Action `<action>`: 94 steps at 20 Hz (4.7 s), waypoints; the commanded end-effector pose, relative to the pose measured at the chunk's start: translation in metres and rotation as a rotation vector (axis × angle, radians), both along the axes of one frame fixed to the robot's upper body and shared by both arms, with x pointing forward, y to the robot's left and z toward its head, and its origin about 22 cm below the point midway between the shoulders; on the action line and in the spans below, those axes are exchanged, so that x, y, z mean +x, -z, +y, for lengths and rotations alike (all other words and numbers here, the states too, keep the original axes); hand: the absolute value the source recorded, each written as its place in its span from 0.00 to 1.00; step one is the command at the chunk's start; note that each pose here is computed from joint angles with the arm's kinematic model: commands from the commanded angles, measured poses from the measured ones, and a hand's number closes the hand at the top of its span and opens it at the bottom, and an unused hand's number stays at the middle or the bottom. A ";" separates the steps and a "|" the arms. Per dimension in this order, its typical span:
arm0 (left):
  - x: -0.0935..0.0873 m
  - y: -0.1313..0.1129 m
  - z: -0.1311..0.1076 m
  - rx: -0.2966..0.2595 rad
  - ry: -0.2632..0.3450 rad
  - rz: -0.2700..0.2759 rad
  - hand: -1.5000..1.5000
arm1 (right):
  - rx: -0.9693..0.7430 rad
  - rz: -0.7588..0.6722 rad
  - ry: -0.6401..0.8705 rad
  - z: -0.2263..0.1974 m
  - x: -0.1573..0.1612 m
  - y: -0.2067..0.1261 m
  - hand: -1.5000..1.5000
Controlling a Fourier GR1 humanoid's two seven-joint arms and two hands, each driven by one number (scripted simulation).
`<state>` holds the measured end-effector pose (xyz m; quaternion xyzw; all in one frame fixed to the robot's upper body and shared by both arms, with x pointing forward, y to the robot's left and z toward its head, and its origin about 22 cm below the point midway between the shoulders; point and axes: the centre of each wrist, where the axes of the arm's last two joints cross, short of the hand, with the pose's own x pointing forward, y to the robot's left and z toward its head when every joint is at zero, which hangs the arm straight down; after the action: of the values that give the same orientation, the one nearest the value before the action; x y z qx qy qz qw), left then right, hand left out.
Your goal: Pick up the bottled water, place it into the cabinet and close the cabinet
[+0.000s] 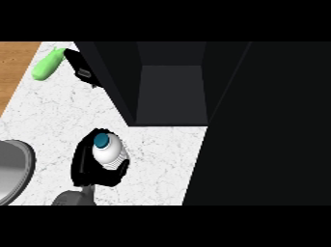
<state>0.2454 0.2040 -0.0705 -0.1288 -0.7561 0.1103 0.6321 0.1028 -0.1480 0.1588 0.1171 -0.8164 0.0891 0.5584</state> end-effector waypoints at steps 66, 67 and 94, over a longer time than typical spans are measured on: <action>0.188 -0.109 -0.104 0.614 -0.345 0.094 1.00 | 0.035 -0.044 -0.050 -0.013 -0.022 -0.011 0.00; 0.175 -0.080 -0.095 0.647 -0.353 0.073 1.00 | 0.009 -0.057 -0.051 -0.013 -0.018 -0.011 0.00; 0.178 -0.089 -0.097 0.590 -0.249 -0.102 1.00 | 0.040 -0.062 -0.041 -0.008 -0.010 -0.003 0.00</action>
<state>0.4224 0.1093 0.0129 0.2203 -0.7607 -0.0572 0.6079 0.0993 -0.1539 0.1525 0.1374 -0.8281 0.0944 0.5352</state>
